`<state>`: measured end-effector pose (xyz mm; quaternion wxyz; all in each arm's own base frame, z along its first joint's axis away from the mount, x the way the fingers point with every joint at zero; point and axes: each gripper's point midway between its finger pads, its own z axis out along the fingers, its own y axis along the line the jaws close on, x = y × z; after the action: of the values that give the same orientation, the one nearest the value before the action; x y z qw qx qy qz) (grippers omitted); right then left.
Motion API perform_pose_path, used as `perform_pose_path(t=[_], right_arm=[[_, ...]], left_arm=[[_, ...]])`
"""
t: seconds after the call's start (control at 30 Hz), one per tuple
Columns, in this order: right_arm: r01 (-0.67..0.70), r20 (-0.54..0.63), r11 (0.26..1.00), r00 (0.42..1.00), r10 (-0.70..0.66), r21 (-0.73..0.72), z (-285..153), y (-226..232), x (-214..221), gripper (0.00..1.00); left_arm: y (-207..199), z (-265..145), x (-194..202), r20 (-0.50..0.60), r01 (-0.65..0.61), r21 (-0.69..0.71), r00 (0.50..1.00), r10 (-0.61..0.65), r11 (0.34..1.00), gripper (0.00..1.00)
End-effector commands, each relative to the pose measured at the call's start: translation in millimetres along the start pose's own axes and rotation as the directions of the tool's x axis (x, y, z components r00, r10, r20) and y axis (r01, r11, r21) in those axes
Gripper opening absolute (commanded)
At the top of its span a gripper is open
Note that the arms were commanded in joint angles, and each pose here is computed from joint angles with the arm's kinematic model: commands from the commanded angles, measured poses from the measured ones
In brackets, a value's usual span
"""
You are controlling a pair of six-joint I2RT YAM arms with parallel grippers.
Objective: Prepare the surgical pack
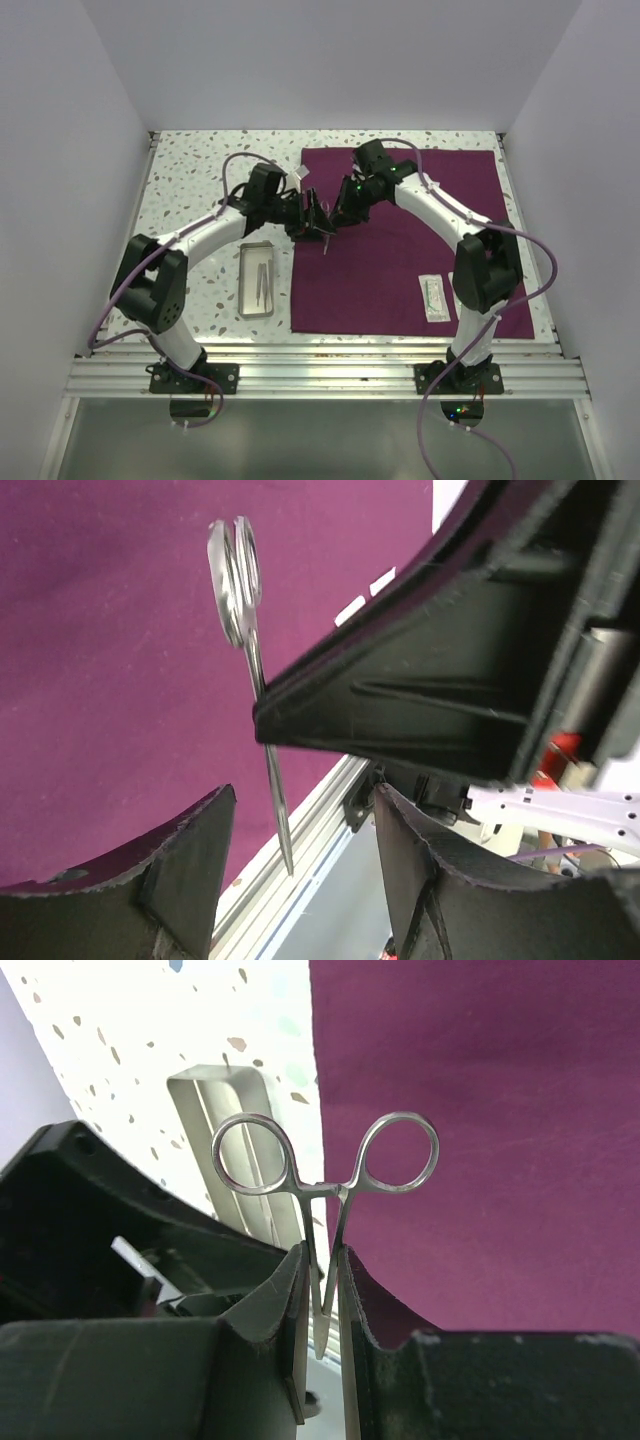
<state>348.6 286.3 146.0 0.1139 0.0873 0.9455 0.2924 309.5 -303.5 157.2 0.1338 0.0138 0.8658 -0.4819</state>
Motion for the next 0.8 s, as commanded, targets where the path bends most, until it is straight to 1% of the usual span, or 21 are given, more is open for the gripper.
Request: perform_pose_path(t=[0.0, 0.07, 0.13, 0.17, 0.23, 0.27, 0.3, 0.37, 0.4, 0.43, 0.47, 0.53, 0.57, 0.6, 0.63, 0.67, 0.7, 0.73, 0.77], right_arm=[[0.013, 0.028, 0.997, 1.0, -0.011, -0.08, -23, 26, 1, 0.0], [0.013, 0.027, 0.997, 1.0, -0.011, -0.079, -23, 25, 2, 0.0], [0.011, 0.024, 0.997, 1.0, -0.009, -0.082, -23, 25, 4, 0.0], [0.011, 0.023, 0.996, 1.0, -0.01, -0.085, -25, 25, 6, 0.0], [0.01, 0.02, 0.996, 1.0, -0.008, -0.087, -26, 26, 7, 0.0], [0.01, 0.015, 0.996, 1.0, -0.008, -0.091, -26, 27, 8, 0.0], [0.007, 0.01, 0.995, 1.0, -0.006, -0.096, -27, 27, 9, 0.0], [0.009, 0.007, 0.995, 1.0, -0.008, -0.103, -27, 30, 11, 0.0], [0.009, 0.004, 0.995, 1.0, -0.009, -0.103, -26, 30, 12, 0.0], [0.01, 0.002, 0.995, 1.0, -0.01, -0.101, -26, 30, 12, 0.0], [0.012, 0.006, 0.995, 1.0, -0.012, -0.096, -27, 30, 11, 0.0], [0.031, 0.005, 0.999, 1.0, -0.031, -0.04, -29, 19, 9, 0.1], [0.055, 0.033, 0.998, 0.998, -0.054, -0.034, -36, 24, 2, 0.18], [0.057, 0.049, 0.998, 0.997, -0.058, 0.012, -39, 15, -4, 0.23], [0.092, 0.062, 0.995, 0.994, -0.093, 0.03, -43, 13, -9, 0.3], [0.109, 0.083, 0.993, 0.99, -0.111, 0.035, -50, 15, -16, 0.32], [0.124, 0.085, 0.99, 0.988, -0.13, 0.066, -53, 7, -20, 0.34], [0.138, 0.091, 0.988, 0.985, -0.144, 0.071, -57, 6, -23, 0.36], [0.138, 0.088, 0.987, 0.985, -0.146, 0.084, -57, 1, -24, 0.36]], left_arm=[[3, 7, 2, -0.002, 0.003, -0.008, 1.0, -0.003, 1.0, 0.59], [5, 8, 2, -0.004, 0.007, -0.017, 1.0, -0.007, 1.0, 0.58], [10, 11, 2, -0.014, 0.017, -0.035, 1.0, -0.018, 0.999, 0.54], [11, 12, 2, -0.018, 0.017, -0.038, 1.0, -0.017, 0.999, 0.52], [14, 13, 2, -0.018, 0.022, -0.045, 1.0, -0.023, 0.999, 0.43], [16, 14, 3, -0.021, 0.025, -0.05, 0.999, -0.026, 0.998, 0.37], [15, 14, 4, -0.025, 0.027, -0.048, 0.999, -0.028, 0.998, 0.24], [19, 15, 6, -0.035, 0.03, -0.052, 0.999, -0.032, 0.998, 0.1], [19, 15, 6, -0.037, 0.031, -0.053, 0.999, -0.033, 0.998, 0.0], [22, 14, 10, -0.049, 0.033, -0.066, 0.998, -0.036, 0.997, 0.0], [24, 12, 9, -0.039, 0.027, -0.087, 0.999, -0.031, 0.996, 0.0], [32, 5, 14, -0.042, 0.023, -0.13, 0.999, -0.029, 0.991, 0.0], [34, -1, 18, -0.031, 0.021, -0.147, 0.999, -0.025, 0.989, 0.0], [40, -8, 18, -0.019, 0.032, -0.162, 0.999, -0.036, 0.986, 0.0], [46, -14, 22, -0.02, 0.042, -0.183, 0.999, -0.046, 0.982, 0.0], [53, -24, 27, -0.002, 0.053, -0.212, 0.999, -0.054, 0.976, 0.0], [64, -36, 27, 0.02, 0.086, -0.238, 0.996, -0.084, 0.968, 0.0], [72, -48, 35, 0.04, 0.103, -0.258, 0.995, -0.096, 0.961, 0.0], [82, -60, 32, 0.075, 0.132, -0.275, 0.99, -0.115, 0.952, 0.0]])
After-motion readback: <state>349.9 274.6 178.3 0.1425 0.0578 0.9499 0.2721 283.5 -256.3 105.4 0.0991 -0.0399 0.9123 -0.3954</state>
